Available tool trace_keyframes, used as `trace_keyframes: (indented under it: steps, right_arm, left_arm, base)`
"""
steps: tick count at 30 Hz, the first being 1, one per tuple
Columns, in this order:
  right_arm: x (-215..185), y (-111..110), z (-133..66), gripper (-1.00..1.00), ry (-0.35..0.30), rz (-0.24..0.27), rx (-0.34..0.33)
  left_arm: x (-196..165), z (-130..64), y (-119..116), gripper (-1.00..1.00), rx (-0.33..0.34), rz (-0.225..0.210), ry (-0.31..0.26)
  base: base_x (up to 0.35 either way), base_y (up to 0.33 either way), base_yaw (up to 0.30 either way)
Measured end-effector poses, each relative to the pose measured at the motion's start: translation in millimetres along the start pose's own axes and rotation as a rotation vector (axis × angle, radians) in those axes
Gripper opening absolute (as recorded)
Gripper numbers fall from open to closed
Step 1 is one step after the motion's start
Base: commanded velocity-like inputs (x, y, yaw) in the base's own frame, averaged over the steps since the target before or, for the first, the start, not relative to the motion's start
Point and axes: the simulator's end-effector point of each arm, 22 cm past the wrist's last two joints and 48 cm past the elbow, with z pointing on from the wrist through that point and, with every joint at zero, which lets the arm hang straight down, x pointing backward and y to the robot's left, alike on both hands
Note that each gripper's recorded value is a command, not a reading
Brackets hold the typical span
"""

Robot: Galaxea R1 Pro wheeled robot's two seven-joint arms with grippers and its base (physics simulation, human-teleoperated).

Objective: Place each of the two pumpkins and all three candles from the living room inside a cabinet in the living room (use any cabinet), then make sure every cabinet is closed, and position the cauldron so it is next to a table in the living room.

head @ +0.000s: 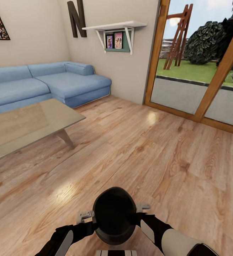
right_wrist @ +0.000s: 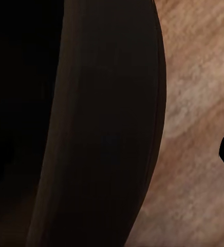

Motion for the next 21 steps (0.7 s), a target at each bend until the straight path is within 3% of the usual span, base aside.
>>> trace_keyframes:
  steps: [21]
  right_arm:
    - [9.5, -1.3, 6.5, 1.0, 0.02, 0.004, 0.0]
  left_arm:
    - [7.8, 5.7, 2.4, 1.0, 0.001, -0.013, 0.019]
  base:
    - [0.0, 0.0, 0.0]
